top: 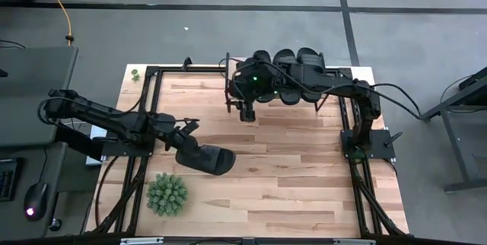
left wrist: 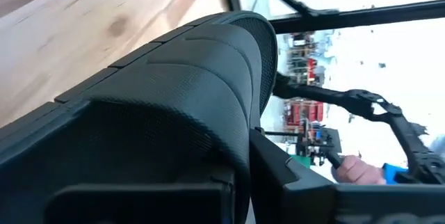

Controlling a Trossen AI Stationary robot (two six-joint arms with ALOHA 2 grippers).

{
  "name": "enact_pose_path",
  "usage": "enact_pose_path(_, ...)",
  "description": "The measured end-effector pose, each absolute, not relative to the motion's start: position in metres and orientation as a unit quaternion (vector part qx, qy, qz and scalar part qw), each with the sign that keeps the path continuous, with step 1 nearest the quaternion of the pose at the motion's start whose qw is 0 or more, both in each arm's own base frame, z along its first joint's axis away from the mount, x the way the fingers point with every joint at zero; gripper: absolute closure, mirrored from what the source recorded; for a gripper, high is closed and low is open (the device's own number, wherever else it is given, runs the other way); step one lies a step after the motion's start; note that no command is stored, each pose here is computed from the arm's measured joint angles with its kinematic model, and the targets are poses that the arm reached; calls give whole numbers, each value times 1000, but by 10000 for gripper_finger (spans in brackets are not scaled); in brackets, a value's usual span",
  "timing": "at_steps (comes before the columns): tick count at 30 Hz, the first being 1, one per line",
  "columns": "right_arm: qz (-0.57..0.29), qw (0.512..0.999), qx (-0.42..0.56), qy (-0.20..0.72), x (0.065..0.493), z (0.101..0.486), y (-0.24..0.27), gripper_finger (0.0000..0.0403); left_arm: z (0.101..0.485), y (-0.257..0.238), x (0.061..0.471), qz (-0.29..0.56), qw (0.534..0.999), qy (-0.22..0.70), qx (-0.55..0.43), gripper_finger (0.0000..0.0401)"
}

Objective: Pick and place slides into the shelf
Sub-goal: Put the black slipper on the shelf

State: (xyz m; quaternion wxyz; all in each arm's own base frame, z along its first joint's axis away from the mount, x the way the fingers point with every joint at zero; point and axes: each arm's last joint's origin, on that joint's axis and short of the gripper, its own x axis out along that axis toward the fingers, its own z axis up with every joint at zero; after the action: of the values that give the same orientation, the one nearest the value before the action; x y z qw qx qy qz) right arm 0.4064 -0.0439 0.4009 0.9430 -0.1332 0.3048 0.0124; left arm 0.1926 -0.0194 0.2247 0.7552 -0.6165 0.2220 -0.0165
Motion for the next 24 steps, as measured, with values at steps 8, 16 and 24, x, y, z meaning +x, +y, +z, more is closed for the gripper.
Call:
enact_pose_path(8, 58, 944, -205, 251, 397, 439, 1, 229, 267, -9, 201, -55, 772, 173, -609, 384)
enact_pose_path(16, 57, 923, -280, 259, 390, 445, 38, 229, 317, 14, 202, -77, 809, 108, -573, 389)
enact_pose_path(24, 54, 918, -298, 257, 389, 446, 50, 229, 337, 30, 197, -75, 817, 120, -560, 388)
